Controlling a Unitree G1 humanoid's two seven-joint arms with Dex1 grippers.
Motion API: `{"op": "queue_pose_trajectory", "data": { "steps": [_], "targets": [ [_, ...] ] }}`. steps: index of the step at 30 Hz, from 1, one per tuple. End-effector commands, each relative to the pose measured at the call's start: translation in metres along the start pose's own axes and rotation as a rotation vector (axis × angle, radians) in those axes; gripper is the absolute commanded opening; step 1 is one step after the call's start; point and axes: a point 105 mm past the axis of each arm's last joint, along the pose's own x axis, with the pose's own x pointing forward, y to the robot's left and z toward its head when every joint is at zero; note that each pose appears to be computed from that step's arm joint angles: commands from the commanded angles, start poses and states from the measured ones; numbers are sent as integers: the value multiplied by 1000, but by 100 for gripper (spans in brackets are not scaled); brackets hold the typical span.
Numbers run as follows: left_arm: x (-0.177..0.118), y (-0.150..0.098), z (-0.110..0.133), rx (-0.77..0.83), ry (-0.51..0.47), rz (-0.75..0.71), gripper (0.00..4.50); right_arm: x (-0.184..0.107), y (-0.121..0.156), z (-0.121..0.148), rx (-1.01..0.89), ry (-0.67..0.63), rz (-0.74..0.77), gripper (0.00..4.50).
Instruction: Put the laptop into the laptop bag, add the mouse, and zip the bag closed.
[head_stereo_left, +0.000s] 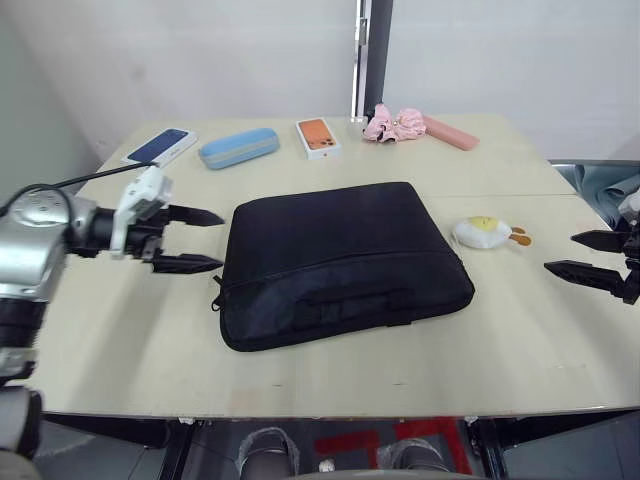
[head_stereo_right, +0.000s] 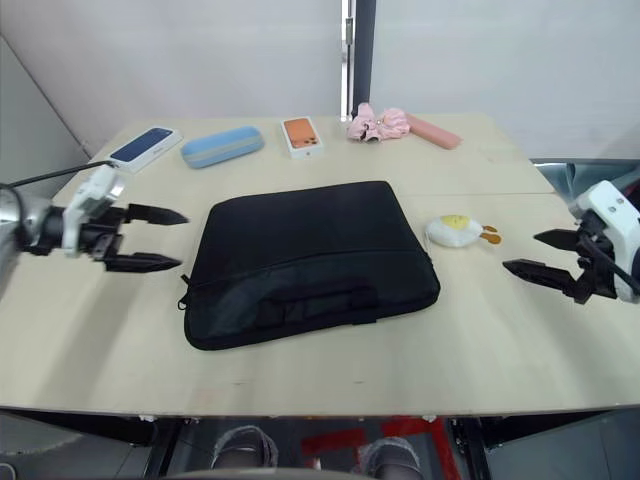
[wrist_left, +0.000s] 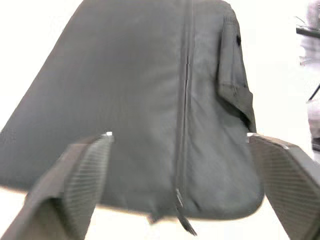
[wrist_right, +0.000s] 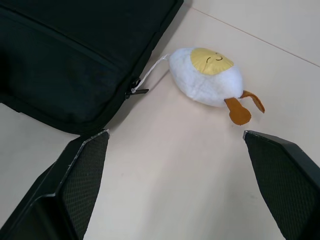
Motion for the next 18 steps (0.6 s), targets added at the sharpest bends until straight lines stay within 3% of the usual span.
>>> {"op": "queue_pose_trajectory", "data": {
  "steps": [1, 5, 9, 14, 18],
  "targets": [
    [-30, -20, 10, -74, 16, 3, 446, -12, -5, 11, -30, -34, -10, 450],
    [-55, -27, -15, -106, 142, 89, 446, -12, -5, 10, -21, -38, 5, 450],
    [-75, -28, -33, -167, 189, 159, 446, -10, -5, 8, -21, -29, 20, 450],
    [-85, -20, -30, -204, 106, 239, 446, -9, -6, 9, -28, -28, 25, 450],
    [-85, -15, -41, -265, 108, 265, 446, -6, -7, 9, -38, -23, 26, 450]
  ]
}}
